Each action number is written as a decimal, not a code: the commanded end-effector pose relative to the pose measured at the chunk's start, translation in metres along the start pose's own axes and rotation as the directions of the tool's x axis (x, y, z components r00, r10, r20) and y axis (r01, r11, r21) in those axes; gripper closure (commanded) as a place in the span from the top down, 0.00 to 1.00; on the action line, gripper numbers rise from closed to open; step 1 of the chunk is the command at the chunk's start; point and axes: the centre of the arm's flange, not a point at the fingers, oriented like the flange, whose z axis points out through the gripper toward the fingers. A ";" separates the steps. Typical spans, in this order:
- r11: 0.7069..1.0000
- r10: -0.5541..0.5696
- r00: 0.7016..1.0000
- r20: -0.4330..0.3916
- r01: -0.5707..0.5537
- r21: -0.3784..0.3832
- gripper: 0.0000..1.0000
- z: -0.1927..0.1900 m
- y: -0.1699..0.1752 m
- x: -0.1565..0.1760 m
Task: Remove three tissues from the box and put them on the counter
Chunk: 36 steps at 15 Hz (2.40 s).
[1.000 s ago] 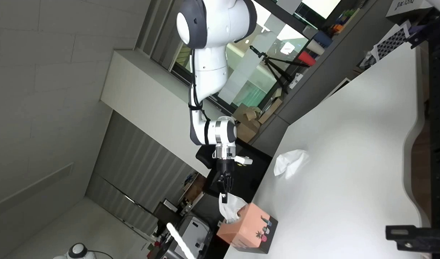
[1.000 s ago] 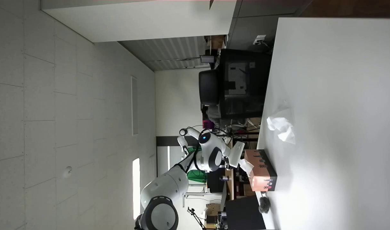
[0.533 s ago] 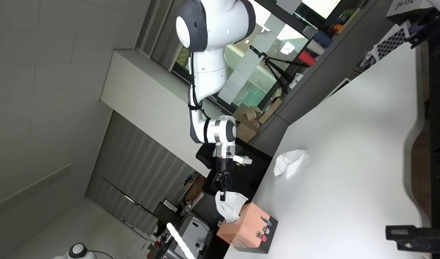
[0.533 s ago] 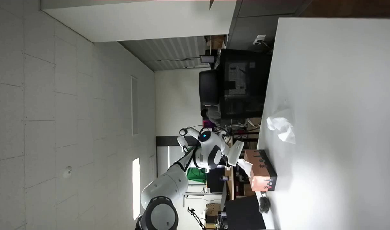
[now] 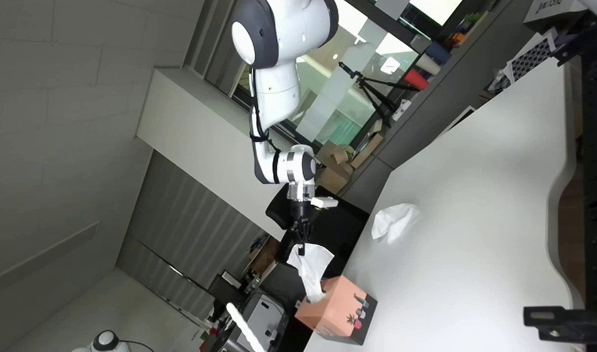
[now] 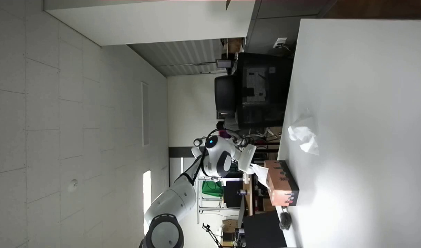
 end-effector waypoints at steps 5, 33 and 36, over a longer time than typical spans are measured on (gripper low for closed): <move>0.969 0.142 0.987 0.075 -0.124 -0.213 0.00 -0.068 0.020 0.020; 0.709 0.562 0.827 -0.023 -0.495 -0.501 0.75 -0.083 0.120 -0.031; 0.736 0.522 0.853 0.006 -0.447 -0.509 0.95 -0.087 0.092 0.007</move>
